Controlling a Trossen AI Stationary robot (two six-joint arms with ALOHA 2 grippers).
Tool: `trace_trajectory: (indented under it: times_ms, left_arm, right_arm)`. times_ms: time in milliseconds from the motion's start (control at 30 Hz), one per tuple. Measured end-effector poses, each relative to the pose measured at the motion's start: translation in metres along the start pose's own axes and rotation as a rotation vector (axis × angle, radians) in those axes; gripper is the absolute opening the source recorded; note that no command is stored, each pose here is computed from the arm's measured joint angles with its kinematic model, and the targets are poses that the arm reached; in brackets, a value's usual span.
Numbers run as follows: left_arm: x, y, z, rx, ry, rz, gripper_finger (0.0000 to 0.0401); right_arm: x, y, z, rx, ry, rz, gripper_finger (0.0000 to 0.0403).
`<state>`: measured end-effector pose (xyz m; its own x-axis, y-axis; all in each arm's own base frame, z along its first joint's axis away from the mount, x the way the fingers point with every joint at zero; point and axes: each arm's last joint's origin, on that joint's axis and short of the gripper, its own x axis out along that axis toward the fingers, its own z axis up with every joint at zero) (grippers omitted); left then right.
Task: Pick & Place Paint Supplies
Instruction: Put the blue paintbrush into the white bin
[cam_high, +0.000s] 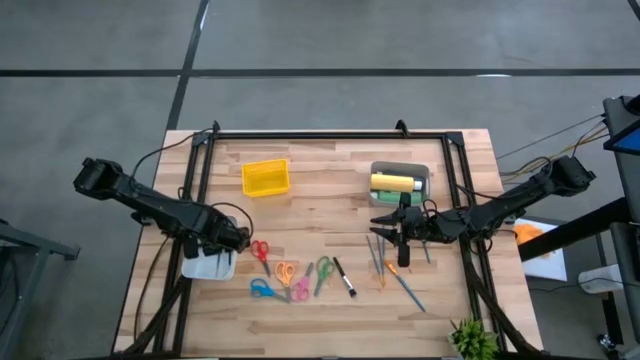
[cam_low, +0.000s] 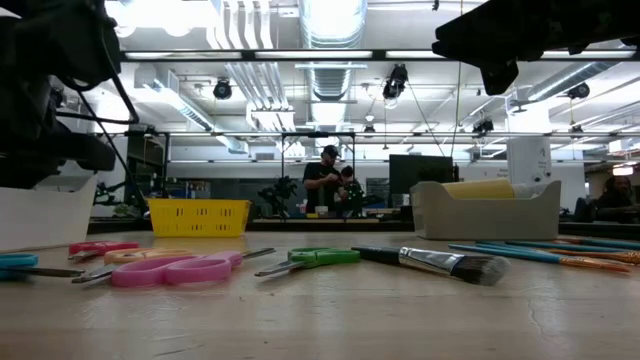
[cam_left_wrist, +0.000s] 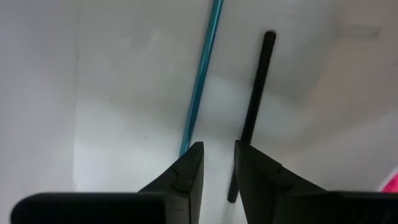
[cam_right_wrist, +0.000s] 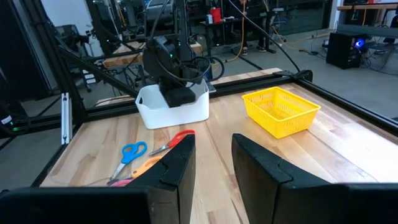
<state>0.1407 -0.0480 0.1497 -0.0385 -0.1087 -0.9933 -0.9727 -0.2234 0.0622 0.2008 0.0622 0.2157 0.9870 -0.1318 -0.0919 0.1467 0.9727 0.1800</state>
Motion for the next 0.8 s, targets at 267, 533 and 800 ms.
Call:
trace_trajectory:
  times_ms: [267, 533, 800]
  left_arm:
    - [-0.014, -0.002, -0.003, 0.006, -0.004, 0.023, 0.0093]
    - [-0.055, -0.009, -0.011, 0.059, -0.048, 0.009, 0.0093]
    - [-0.092, -0.021, -0.016, 0.188, -0.202, -0.167, 0.0093]
  right_arm:
    - [0.000, 0.000, 0.000, 0.000, 0.000, 0.000, 0.0102]
    - [0.000, 0.000, 0.000, 0.000, 0.000, 0.000, 0.0102]
    - [0.000, 0.000, 0.000, 0.000, 0.000, 0.000, 0.0102]
